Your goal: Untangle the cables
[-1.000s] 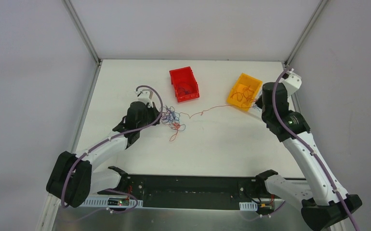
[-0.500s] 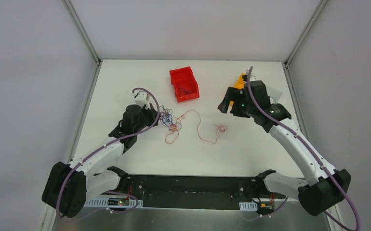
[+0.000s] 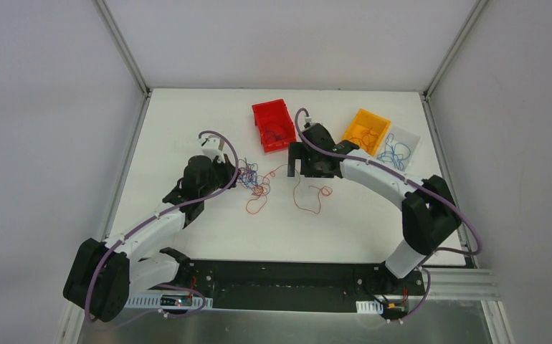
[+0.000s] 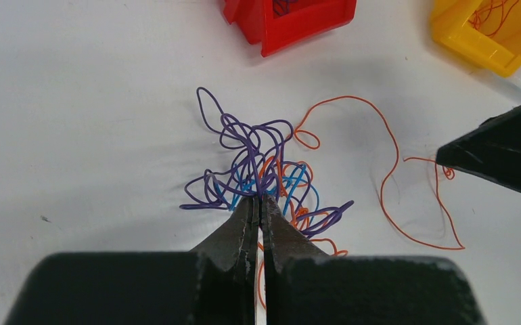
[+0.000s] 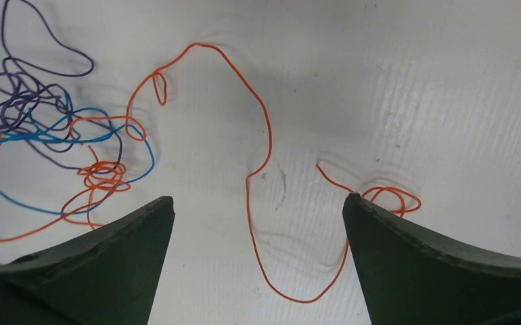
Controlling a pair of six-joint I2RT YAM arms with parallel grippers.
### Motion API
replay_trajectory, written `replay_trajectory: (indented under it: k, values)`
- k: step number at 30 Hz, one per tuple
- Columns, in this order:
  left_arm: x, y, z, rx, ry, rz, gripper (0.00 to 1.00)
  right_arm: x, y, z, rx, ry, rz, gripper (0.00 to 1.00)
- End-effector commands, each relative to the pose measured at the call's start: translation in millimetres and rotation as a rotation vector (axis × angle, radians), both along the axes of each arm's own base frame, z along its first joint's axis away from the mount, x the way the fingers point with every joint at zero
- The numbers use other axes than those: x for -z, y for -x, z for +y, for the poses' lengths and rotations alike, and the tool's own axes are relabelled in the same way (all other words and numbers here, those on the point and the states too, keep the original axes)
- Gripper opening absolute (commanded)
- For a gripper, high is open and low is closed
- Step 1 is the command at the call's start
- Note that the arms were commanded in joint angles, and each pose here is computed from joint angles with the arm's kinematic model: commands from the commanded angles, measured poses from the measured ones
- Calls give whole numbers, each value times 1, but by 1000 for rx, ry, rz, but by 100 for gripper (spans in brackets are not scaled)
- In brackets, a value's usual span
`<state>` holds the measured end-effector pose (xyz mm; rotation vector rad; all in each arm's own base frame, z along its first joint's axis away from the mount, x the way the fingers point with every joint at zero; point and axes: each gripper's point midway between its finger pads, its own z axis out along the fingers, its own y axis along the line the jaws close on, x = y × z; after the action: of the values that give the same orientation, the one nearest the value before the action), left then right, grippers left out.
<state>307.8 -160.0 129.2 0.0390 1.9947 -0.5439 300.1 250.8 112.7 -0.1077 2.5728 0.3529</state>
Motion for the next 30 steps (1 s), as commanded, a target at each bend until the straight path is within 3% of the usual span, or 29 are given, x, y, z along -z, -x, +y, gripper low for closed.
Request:
replay_trajectory:
  k: [1,8,13,18,25,30]
  values:
    - [-13,-3,-5,25,14,-49,0,10,-29,4,123,5,-54,99]
    - [-11,-4,-5,27,10,-42,0,46,-45,33,189,-264,77,99]
    - [-10,-4,-6,31,8,-40,0,52,-50,51,187,-314,106,99]
    - [-10,-4,-5,29,4,-42,0,62,-50,58,184,-219,93,99]
    - [-9,-4,-6,32,3,-38,0,87,-50,43,179,188,36,99]
    - [-9,-5,-6,31,2,-40,0,96,-46,51,155,237,20,95]
